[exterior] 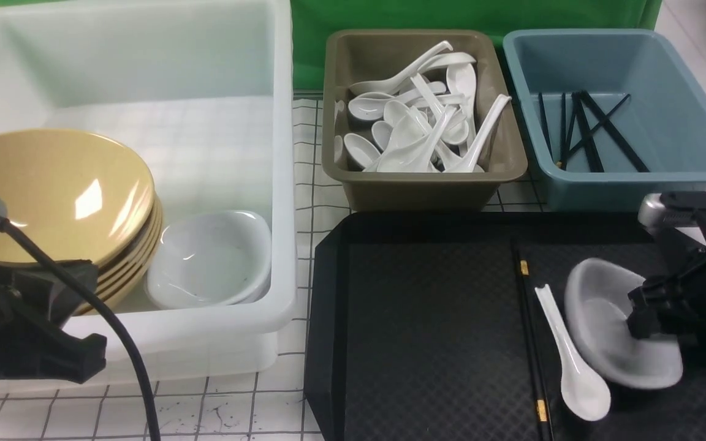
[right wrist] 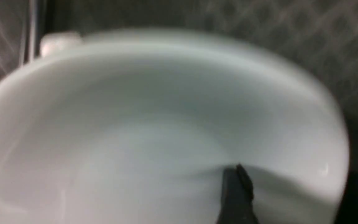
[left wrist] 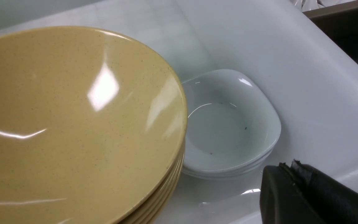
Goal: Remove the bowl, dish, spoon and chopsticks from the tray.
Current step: Use the right arm to grab the plate, then use the right arm to put the plate into the large storage box on the left
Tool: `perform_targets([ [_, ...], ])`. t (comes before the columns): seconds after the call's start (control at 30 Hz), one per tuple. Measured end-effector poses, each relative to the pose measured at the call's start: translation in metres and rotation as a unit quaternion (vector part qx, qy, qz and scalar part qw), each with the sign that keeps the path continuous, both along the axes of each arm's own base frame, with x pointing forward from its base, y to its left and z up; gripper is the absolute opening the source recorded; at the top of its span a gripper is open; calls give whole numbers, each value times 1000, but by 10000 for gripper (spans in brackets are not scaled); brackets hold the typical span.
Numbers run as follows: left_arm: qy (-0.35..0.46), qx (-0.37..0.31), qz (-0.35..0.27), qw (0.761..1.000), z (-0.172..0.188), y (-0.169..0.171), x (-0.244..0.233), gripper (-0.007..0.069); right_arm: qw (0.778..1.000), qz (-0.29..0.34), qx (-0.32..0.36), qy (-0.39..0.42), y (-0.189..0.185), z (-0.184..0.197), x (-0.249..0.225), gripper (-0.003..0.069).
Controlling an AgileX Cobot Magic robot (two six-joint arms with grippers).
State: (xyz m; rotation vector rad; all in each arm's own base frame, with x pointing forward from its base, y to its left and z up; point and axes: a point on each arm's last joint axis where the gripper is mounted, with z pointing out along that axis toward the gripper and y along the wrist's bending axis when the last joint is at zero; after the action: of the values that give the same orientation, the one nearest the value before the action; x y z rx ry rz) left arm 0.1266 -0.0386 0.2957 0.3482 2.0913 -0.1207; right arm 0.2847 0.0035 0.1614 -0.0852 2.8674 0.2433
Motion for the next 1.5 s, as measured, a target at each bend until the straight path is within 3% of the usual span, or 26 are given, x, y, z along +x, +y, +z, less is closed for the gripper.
perform_targets([
  [0.17,3,1,0,1000,0,0,0,-12,1000,0,4,5,1,1,0,369],
  [0.27,5,2,1,1000,-1,0,0,-12,1000,1,9,8,1,2,-1,242],
  [0.33,5,2,1,1000,-1,0,0,-12,1000,-4,14,3,2,5,-1,196],
  [0.47,7,0,1,1000,-1,0,-1,-12,1000,-1,15,-10,3,15,-3,164],
  [0.6,-22,-10,3,1000,7,4,-12,-12,999,4,14,-50,3,42,-12,83],
  [0.83,-89,1,9,996,20,15,-30,-12,994,15,8,-106,4,75,-24,68],
  [0.97,-126,-2,18,992,23,19,-37,-12,985,31,78,-153,21,113,-25,68],
  [1.07,-130,-12,24,991,15,19,-36,-12,966,62,143,-206,52,148,-19,68],
  [1.13,-121,-19,24,992,7,19,-35,-12,943,115,183,-254,97,180,-12,68],
  [1.27,-114,-30,33,992,3,19,-35,-12,923,169,213,-273,151,201,-3,68],
  [1.3,-116,-33,34,992,4,19,-35,-12,918,194,227,-261,186,202,6,68],
  [1.4,-117,-34,34,992,4,19,-35,-12,924,224,221,-216,250,185,31,68],
  [1.43,-117,-34,34,992,4,19,-35,-12,924,224,221,-219,250,190,32,68],
  [1.5,-118,-34,34,992,4,19,-35,-12,938,235,178,-182,289,168,56,68],
])
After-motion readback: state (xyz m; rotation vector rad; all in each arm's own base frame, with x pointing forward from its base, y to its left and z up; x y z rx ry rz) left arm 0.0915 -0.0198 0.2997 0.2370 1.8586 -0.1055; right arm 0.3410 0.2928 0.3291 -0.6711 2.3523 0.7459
